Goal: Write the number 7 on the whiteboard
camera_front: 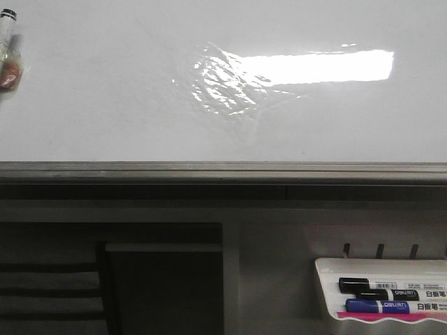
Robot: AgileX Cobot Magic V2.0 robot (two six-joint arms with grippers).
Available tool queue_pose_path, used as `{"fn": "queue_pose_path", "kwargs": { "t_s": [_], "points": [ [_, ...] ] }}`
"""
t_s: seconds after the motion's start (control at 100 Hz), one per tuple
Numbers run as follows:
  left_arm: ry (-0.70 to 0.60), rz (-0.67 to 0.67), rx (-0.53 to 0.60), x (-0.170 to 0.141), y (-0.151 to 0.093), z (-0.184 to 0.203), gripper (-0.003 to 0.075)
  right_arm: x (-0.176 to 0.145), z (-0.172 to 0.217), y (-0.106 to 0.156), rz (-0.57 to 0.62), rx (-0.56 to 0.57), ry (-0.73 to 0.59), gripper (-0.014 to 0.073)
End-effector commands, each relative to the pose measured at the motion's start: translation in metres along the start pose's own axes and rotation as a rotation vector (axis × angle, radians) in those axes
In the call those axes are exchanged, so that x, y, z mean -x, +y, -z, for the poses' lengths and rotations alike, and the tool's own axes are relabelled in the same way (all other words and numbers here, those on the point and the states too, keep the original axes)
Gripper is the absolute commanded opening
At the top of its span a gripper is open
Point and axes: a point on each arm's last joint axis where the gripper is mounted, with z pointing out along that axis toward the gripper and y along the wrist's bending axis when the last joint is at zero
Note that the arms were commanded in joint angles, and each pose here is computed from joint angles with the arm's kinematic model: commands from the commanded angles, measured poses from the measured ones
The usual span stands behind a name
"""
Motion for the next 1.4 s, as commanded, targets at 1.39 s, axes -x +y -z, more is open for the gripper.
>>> {"fn": "queue_pose_path", "kwargs": {
  "t_s": [1.39],
  "points": [
    [-0.185,0.054,-0.026,0.087,-0.01,0.008,-0.002,0.076,0.004,0.005,0.009,0.011,-0.003,-0.0071]
  ]
}}
